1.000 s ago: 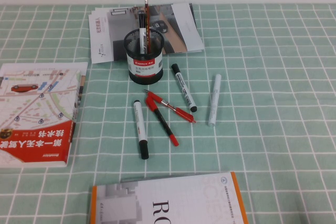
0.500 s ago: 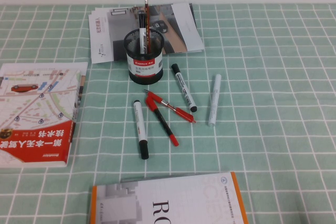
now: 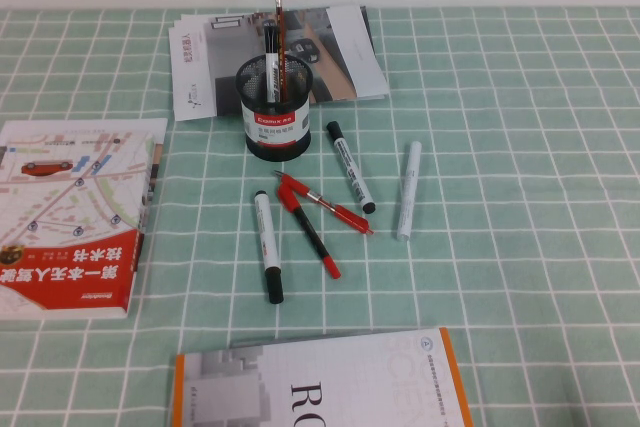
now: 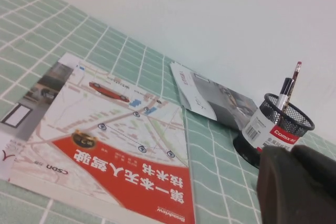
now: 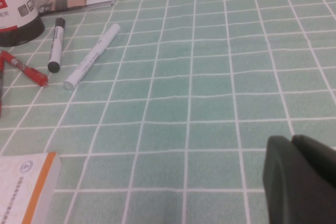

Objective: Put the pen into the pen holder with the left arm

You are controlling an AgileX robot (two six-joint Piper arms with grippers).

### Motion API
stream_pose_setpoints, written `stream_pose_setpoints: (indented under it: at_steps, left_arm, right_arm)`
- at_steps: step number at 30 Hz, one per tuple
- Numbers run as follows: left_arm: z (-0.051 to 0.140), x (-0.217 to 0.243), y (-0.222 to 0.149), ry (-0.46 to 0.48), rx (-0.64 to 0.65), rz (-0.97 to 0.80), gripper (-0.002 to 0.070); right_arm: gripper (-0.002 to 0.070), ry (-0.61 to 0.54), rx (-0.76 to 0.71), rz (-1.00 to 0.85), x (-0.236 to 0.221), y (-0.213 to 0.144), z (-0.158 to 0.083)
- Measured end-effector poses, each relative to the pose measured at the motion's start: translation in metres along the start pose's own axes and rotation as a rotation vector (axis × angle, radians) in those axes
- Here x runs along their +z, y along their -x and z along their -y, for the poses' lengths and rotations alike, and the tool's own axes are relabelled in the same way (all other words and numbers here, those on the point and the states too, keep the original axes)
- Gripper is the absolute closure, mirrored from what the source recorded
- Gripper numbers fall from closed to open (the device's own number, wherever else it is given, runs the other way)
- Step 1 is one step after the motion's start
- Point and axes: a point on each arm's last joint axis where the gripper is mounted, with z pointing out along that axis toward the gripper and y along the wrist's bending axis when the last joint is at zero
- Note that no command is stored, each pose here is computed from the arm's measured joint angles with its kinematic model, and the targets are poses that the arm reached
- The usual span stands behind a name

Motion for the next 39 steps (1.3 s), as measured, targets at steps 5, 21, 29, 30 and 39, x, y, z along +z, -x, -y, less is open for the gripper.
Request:
stream_pose_setpoints:
  at_steps: [5,21,29,30,39]
  left_arm:
    - [0.002,0.0,0.001,0.002,-0.006,-0.042,0.0676]
    - [0.057,0.075,0.082,0.043,0.233,-0.645,0.0676]
    - [0.062,0.155,0.07,0.035,0.298,-0.886,0.0676]
    - [0.065,0.163,0.065,0.023,0.305,-0.913,0.0676]
    - [0.135,0.231,0.006,-0.162,0.388,-1.081,0.0676]
  right_arm:
    - [0.0696,0.0,0.0,0.0,0.0,0.0,0.0]
    - [0.0696,0.0,0.0,0.0,0.0,0.0,0.0]
    - [0.0696,0.0,0.0,0.0,0.0,0.0,0.0]
    - [0.0696,0.0,0.0,0.0,0.0,0.0,0.0]
    - [0.0696,0.0,0.0,0.0,0.0,0.0,0.0]
